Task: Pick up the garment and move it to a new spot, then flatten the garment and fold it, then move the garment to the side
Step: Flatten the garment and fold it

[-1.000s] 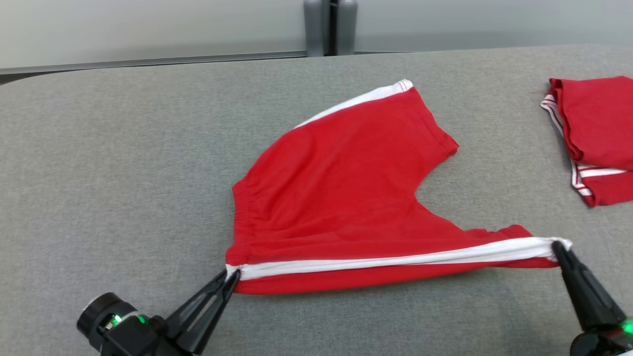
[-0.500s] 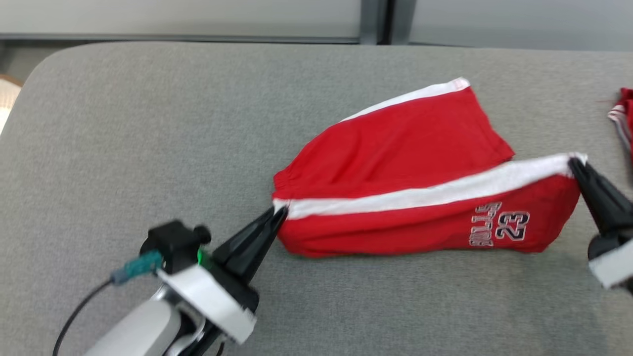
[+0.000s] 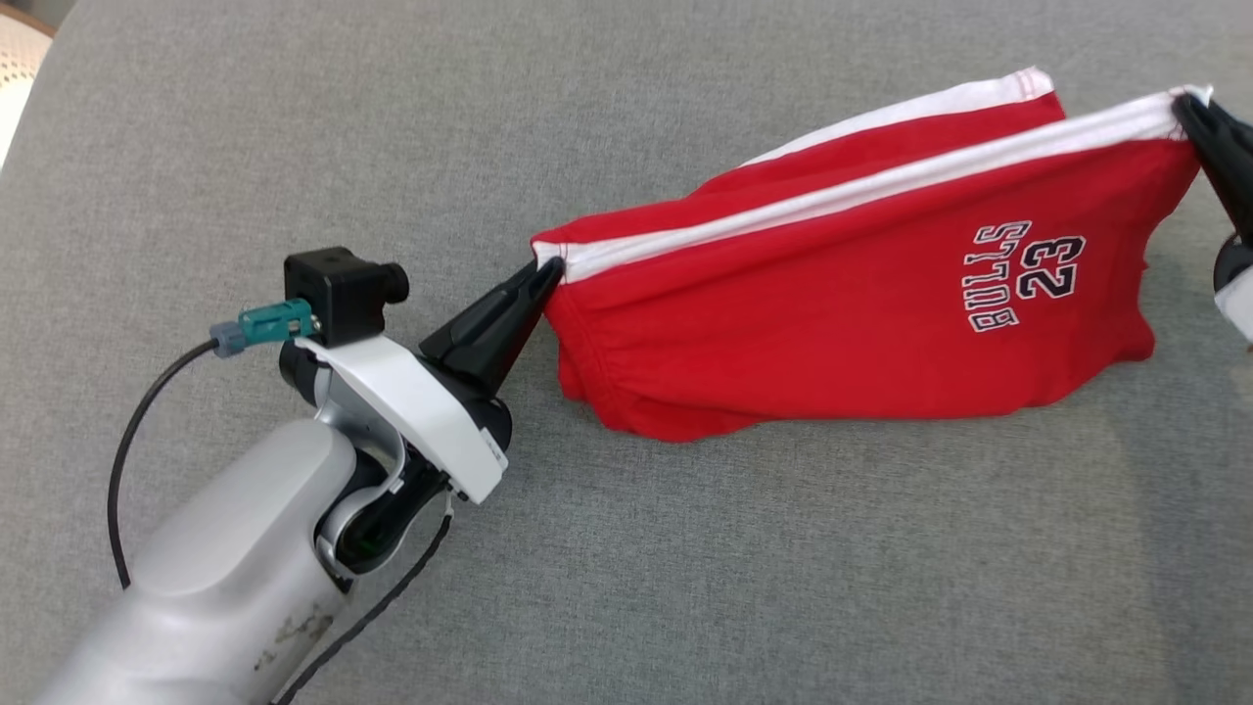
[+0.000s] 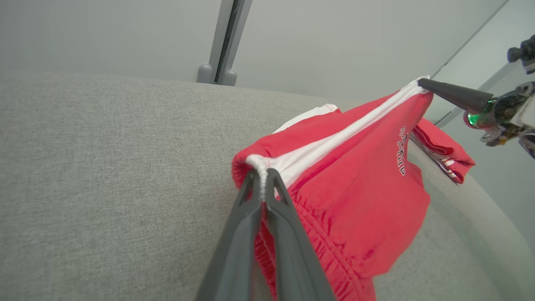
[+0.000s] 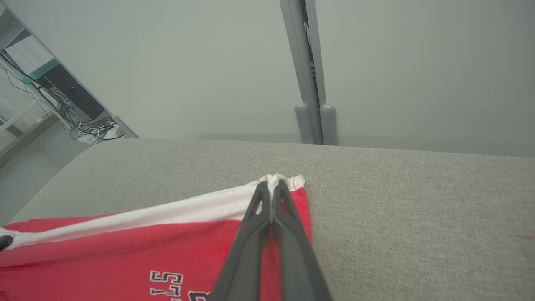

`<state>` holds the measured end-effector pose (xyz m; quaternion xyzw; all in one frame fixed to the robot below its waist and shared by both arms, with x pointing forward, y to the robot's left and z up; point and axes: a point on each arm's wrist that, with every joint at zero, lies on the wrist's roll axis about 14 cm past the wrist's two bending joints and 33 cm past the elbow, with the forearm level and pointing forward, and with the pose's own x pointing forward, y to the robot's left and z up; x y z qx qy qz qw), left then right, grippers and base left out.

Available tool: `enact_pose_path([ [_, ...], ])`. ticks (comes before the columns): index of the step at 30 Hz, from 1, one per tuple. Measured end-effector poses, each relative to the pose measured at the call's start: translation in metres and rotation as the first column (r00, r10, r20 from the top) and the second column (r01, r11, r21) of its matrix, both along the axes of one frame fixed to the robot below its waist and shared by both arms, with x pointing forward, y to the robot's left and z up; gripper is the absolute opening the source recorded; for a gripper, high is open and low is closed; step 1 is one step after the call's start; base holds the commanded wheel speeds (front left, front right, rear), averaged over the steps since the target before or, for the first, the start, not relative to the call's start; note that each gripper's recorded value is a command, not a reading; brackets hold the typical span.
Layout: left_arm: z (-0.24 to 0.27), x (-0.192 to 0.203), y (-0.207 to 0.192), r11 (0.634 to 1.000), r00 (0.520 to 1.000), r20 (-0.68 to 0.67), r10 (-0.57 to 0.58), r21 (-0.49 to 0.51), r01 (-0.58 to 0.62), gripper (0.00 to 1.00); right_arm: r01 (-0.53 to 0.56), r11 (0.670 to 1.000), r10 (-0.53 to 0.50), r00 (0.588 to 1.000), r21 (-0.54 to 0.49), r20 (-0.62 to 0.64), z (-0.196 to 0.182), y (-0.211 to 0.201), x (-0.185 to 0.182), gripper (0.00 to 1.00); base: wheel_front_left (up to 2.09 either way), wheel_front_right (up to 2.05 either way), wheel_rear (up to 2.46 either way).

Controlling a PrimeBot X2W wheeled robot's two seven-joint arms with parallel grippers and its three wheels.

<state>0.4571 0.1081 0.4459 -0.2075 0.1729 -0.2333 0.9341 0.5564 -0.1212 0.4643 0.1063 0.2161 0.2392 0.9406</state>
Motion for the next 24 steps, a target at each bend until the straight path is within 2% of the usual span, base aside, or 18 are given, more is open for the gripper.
enact_pose_path([
  [14,-0.034,0.022,0.010,0.999,0.997,-0.055,0.046,0.018,-0.045,0.00,-0.049,0.998,0.046,0.996,-0.033,-0.077,-0.036,0.029,0.044,0.00,0.00,0.00,0.00],
  [15,-0.035,0.023,0.010,0.999,0.997,-0.053,0.049,0.018,-0.048,0.00,-0.048,0.998,0.045,0.996,-0.034,-0.077,-0.037,0.030,0.046,0.10,0.00,0.00,0.00],
  [16,-0.036,0.024,0.011,0.999,0.997,-0.054,0.051,0.023,-0.050,0.07,-0.047,0.998,0.044,0.997,-0.033,-0.071,-0.038,0.032,0.048,0.37,0.00,0.00,0.00],
  [17,-0.037,0.025,0.011,0.998,0.997,-0.051,0.053,0.027,-0.052,0.29,-0.045,0.998,0.043,0.997,-0.032,-0.059,-0.037,0.033,0.050,0.83,0.00,0.00,0.00],
  [18,-0.038,0.026,0.013,0.998,0.997,-0.047,0.061,0.031,-0.059,0.64,-0.043,0.999,0.042,0.998,-0.027,-0.043,-0.035,0.035,0.052,1.00,0.00,0.00,0.00],
  [19,-0.038,0.027,0.014,0.997,0.997,-0.047,0.064,0.035,-0.062,1.00,-0.036,0.999,0.036,0.999,-0.016,-0.025,-0.032,0.036,0.054,1.00,0.00,0.00,0.00],
  [24,-0.032,0.027,0.015,0.996,0.997,-0.015,0.070,0.049,-0.069,1.00,-0.029,0.999,0.028,0.999,0.026,0.020,-0.024,0.039,0.047,1.00,0.00,0.00,0.00],
])
